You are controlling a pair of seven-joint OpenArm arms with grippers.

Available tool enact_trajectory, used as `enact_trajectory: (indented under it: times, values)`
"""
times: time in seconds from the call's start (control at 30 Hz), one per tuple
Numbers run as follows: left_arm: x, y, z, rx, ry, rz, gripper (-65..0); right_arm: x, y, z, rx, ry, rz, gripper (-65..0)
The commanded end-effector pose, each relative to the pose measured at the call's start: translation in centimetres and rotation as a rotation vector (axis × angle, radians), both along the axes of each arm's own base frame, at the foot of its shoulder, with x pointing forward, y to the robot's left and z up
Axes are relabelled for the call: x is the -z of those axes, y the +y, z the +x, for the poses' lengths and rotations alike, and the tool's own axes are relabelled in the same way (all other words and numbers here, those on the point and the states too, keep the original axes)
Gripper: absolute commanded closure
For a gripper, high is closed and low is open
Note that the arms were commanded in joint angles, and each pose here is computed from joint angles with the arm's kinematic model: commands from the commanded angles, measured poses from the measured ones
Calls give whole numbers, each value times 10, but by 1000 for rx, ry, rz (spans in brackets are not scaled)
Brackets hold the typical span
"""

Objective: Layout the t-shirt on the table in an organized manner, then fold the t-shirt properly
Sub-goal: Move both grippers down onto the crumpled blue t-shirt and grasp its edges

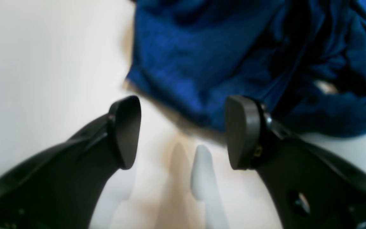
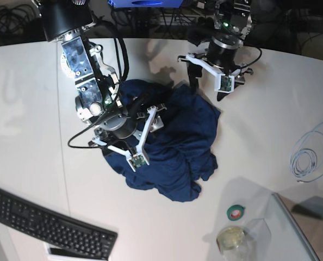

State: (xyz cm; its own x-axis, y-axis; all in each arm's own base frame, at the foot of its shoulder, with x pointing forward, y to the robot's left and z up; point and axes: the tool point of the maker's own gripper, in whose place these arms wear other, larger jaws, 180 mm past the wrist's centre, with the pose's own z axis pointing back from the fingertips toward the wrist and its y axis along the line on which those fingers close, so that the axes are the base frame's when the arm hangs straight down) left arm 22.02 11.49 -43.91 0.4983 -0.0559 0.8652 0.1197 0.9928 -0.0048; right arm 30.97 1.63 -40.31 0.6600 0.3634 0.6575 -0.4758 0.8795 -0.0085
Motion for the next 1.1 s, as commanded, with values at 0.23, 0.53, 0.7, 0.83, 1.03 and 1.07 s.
enact_trajectory:
  times: [0.23, 0.53, 0.7, 0.83, 1.03, 1.07]
  values:
    - [11, 3, 20, -11, -10, 4, -395, 4, -14, -4, 3, -7, -22, -447]
    - [2, -5, 12, -13, 2, -14, -248, 26, -21, -35, -2, 12, -12, -446]
    - [-3, -1, -4, -146, 93, -273, -245, 35, -32, -46, -6, 27, -38, -446]
    - [6, 3, -10, -215, 145, -433, -244, 36, -34, -46, -7, 27, -42, -446]
    - [8, 8, -10, -220, 152, -433, -237, 36, -34, -46, -7, 28, -42, -446]
    - [8, 8, -9, -223, 150, -435, -237, 36, -34, -46, -7, 28, -42, -446]
